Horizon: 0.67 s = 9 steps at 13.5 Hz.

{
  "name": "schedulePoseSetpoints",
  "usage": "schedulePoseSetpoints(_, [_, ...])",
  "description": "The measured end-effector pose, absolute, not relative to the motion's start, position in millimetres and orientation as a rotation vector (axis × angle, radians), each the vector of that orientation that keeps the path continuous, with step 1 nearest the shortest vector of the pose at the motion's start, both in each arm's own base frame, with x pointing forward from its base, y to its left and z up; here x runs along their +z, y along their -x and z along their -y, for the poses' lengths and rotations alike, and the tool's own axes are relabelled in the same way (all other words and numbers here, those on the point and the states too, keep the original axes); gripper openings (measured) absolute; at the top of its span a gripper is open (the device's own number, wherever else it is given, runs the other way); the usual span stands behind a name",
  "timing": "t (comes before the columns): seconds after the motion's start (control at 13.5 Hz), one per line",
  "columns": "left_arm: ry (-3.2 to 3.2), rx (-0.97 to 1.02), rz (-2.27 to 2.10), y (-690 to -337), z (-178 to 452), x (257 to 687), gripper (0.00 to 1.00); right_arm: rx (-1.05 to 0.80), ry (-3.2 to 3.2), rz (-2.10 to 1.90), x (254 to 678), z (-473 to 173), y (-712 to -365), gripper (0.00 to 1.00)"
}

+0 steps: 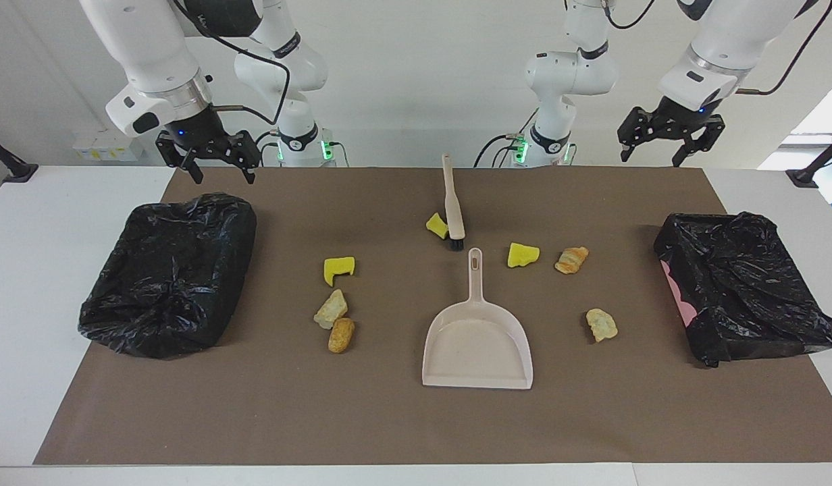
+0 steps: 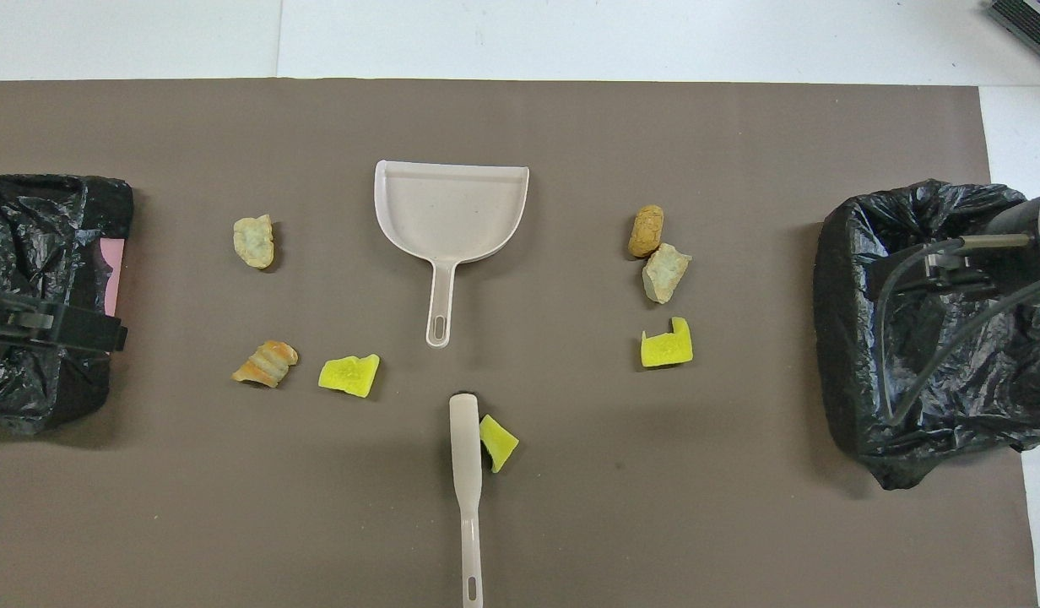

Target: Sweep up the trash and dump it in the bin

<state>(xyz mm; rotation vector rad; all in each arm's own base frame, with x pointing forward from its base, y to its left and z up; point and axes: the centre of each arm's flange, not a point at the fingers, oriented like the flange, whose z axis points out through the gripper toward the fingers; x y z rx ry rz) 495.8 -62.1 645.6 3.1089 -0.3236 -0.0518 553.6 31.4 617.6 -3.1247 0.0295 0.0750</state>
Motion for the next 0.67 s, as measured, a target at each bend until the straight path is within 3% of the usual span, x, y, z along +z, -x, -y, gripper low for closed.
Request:
schedulePoseSetpoints(0.44, [-3.101, -0.098, 0.393, -443, 122, 616, 1.0, 0.081, 3.104, 0.043, 577, -100, -578, 1.0])
schedulePoseSetpoints(0.67, [-3.116, -0.137, 0.375, -421, 176, 576, 1.0, 0.072, 3.077, 0.023, 555, -144, -586, 1.0])
